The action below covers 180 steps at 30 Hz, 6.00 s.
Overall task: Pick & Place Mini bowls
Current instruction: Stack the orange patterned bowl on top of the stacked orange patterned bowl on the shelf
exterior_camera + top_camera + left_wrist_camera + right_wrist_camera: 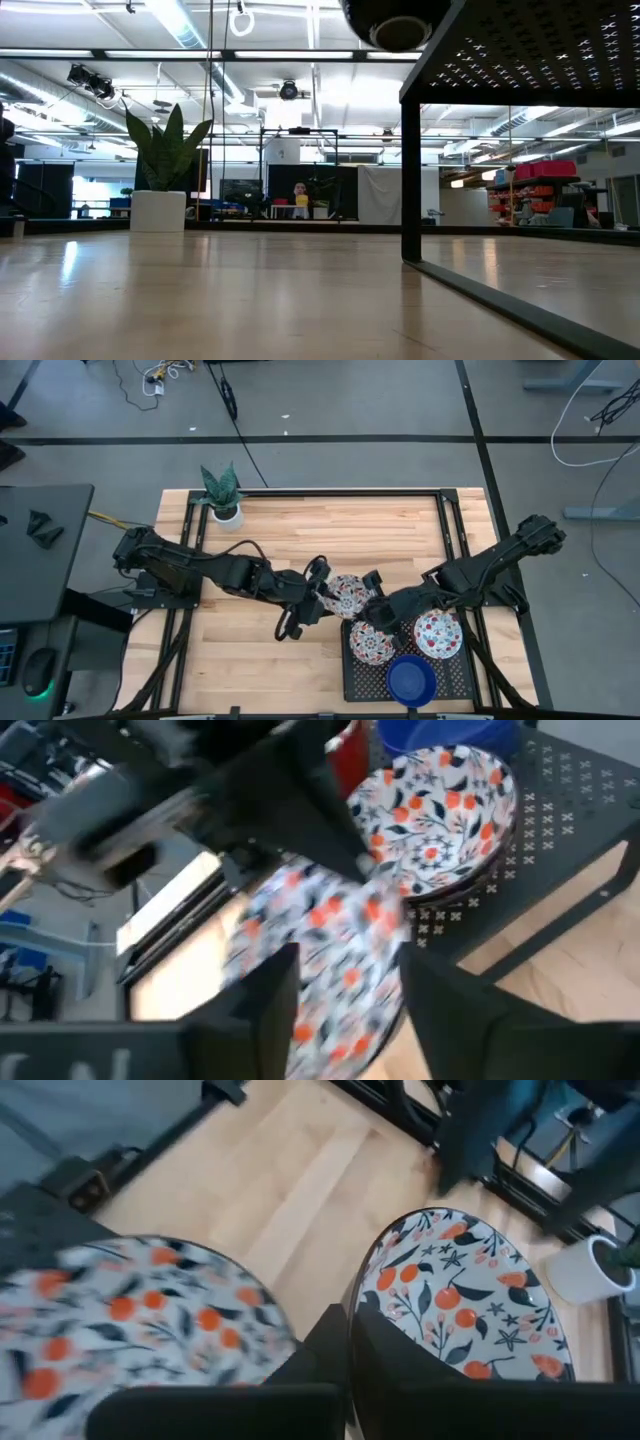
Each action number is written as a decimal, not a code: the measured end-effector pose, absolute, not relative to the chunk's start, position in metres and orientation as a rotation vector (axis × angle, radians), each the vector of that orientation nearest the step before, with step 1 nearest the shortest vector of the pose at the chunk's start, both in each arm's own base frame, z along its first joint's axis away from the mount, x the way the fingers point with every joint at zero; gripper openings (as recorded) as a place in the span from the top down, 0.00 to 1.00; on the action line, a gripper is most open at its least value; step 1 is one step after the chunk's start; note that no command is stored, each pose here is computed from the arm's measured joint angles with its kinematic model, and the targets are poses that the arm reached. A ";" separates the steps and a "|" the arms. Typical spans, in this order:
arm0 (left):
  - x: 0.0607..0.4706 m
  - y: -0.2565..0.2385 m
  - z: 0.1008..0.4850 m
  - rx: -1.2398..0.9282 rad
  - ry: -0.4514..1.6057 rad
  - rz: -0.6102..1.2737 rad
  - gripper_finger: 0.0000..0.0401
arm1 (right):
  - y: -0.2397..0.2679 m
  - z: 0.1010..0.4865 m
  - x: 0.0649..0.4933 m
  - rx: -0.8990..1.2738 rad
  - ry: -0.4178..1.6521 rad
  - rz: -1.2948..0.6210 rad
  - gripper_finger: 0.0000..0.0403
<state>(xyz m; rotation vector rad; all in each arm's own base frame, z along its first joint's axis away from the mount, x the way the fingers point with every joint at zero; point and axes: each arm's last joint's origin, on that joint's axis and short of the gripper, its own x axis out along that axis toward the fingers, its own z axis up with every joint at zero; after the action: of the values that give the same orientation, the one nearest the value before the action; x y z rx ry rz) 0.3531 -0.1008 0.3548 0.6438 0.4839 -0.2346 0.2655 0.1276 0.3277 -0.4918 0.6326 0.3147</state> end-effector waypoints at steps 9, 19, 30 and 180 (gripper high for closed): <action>0.318 -0.081 0.383 0.532 0.600 -0.100 0.44 | 0.165 0.364 0.230 -0.510 0.604 0.223 0.99; 0.296 -0.058 0.314 0.346 0.628 0.005 0.54 | 0.212 0.370 0.193 -0.432 0.556 0.330 0.99; 0.285 -0.055 0.247 0.213 0.567 0.055 0.58 | 0.248 0.339 0.199 -0.475 0.590 0.276 0.99; 0.258 -0.065 0.200 -0.040 0.142 -0.150 0.58 | 0.181 0.343 0.241 -0.369 0.623 0.135 0.99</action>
<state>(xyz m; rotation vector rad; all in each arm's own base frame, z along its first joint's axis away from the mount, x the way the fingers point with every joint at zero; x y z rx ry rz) 0.2583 -0.0653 0.2003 -0.0400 0.1423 -0.1501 0.2414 0.1812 0.3432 -0.3690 0.6234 0.1355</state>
